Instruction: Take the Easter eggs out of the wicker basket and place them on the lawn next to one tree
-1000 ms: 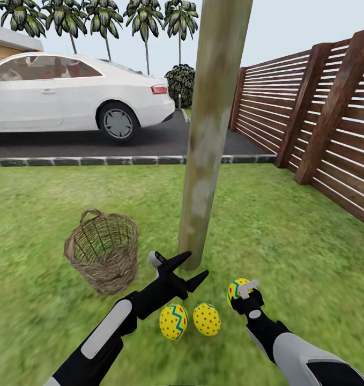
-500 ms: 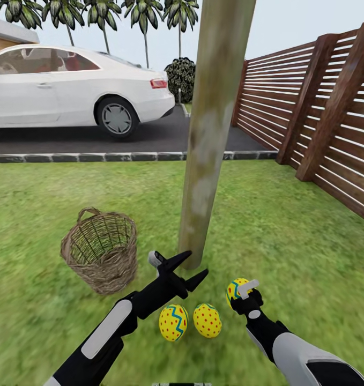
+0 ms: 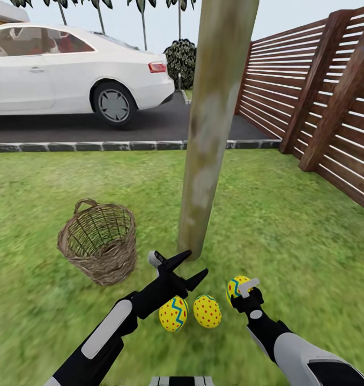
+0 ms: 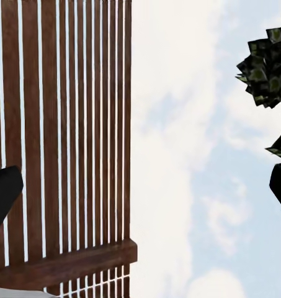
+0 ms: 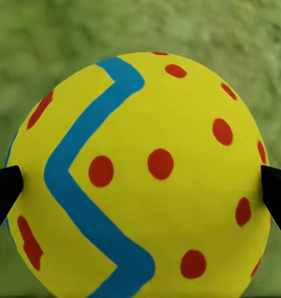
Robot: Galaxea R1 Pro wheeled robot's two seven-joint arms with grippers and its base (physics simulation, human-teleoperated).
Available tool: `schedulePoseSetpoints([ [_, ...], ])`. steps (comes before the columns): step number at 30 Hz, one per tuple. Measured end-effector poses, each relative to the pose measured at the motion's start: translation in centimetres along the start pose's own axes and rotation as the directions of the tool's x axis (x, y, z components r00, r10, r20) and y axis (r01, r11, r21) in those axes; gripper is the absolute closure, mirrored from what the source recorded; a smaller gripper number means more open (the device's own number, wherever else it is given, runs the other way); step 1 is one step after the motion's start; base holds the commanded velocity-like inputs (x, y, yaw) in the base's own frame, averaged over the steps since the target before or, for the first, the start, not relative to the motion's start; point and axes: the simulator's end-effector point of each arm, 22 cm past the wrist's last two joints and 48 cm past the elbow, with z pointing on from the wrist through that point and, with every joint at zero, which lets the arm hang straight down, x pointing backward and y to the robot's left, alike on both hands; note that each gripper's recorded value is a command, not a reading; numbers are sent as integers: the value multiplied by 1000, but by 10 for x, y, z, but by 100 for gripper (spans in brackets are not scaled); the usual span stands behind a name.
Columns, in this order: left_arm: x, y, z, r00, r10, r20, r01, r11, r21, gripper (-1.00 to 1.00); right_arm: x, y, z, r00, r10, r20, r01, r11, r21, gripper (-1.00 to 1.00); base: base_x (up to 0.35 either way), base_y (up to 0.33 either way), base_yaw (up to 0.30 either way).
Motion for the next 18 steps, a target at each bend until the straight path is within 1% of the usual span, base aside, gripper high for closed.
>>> schedulePoseSetpoints([
  [18,-13,33,-13,998,-60,34,60,998,-25,-100,40,25,14,998,-13,-69,10,999,-39,100,0,0,0],
])
